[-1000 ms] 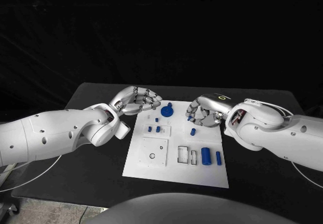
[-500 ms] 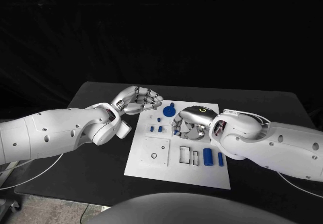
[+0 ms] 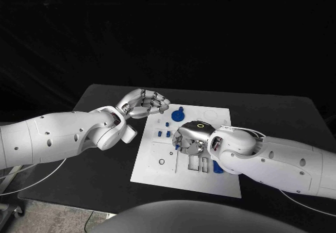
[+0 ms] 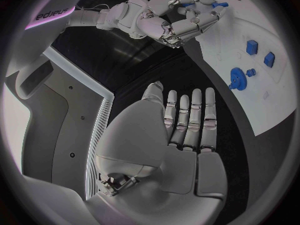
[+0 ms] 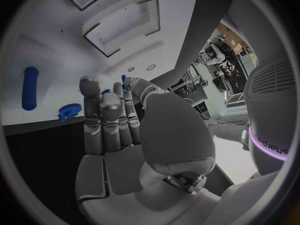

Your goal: Assemble the parts on the task board

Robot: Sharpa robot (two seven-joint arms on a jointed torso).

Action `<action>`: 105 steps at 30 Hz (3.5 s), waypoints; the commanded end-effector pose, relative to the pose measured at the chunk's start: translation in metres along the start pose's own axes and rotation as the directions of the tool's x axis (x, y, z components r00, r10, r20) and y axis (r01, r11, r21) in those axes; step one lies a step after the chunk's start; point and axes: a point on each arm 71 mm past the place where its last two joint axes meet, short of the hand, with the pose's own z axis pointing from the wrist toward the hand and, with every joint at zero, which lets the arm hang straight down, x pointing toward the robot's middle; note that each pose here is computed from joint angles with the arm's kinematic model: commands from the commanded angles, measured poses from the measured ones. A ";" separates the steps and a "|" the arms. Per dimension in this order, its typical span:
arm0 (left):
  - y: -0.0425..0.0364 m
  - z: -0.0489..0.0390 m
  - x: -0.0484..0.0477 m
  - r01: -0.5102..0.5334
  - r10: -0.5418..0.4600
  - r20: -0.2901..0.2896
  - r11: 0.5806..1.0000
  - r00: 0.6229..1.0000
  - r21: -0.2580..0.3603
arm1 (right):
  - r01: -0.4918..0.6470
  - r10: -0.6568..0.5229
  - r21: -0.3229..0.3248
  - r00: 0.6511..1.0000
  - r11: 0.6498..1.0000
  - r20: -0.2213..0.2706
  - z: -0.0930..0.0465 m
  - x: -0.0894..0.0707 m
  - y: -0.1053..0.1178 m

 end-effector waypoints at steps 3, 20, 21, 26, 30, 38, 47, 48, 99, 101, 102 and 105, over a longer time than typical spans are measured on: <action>-0.0010 0.0012 0.0018 0.007 -0.007 -0.005 1.000 1.000 0.007 | 0.026 -0.026 -0.020 1.000 0.999 0.009 0.003 0.003 0.002; 0.0004 -0.0020 -0.0017 0.008 -0.009 -0.004 1.000 1.000 -0.003 | -0.002 0.001 -0.019 1.000 1.000 -0.024 0.009 0.013 0.006; 0.0004 -0.0020 -0.0018 0.009 -0.009 -0.004 1.000 1.000 -0.003 | -0.004 0.003 -0.020 1.000 1.000 -0.025 0.009 0.013 0.007; 0.0006 -0.0019 -0.0020 0.009 -0.009 -0.005 1.000 1.000 -0.003 | -0.011 0.011 -0.025 1.000 1.000 -0.029 0.010 0.015 0.009; 0.0012 -0.0010 -0.0018 0.011 -0.011 -0.009 1.000 1.000 -0.004 | -0.016 0.015 -0.024 0.999 1.000 -0.033 0.011 0.017 0.010; 0.0019 0.0007 -0.0005 0.014 -0.014 -0.016 1.000 1.000 -0.005 | -0.017 0.016 -0.018 0.999 1.000 -0.047 0.011 0.018 0.010; 0.0021 0.0019 0.0009 0.017 -0.018 -0.023 1.000 1.000 -0.007 | -0.018 0.017 -0.013 0.998 1.000 -0.066 0.012 0.019 0.010; 0.0021 0.0020 0.0010 0.018 -0.018 -0.023 1.000 1.000 -0.007 | -0.018 0.017 -0.014 0.998 1.000 -0.067 0.012 0.020 0.010; 0.0050 0.0030 -0.0005 0.024 -0.024 0.000 0.999 1.000 -0.033 | -0.091 0.078 0.132 0.992 0.987 0.098 -0.051 -0.059 -0.039; 0.0042 0.0026 0.0004 0.026 -0.026 0.001 0.999 1.000 -0.032 | -0.105 0.087 0.170 0.990 0.980 0.114 -0.065 -0.071 -0.050; 0.0039 0.0022 0.0008 0.028 -0.028 0.001 0.999 1.000 -0.032 | -0.113 0.090 0.188 0.988 0.976 0.125 -0.071 -0.077 -0.056; 0.0039 0.0020 0.0017 0.030 -0.030 0.000 0.999 1.000 -0.036 | -0.130 0.098 0.239 0.985 0.962 0.143 -0.087 -0.087 -0.071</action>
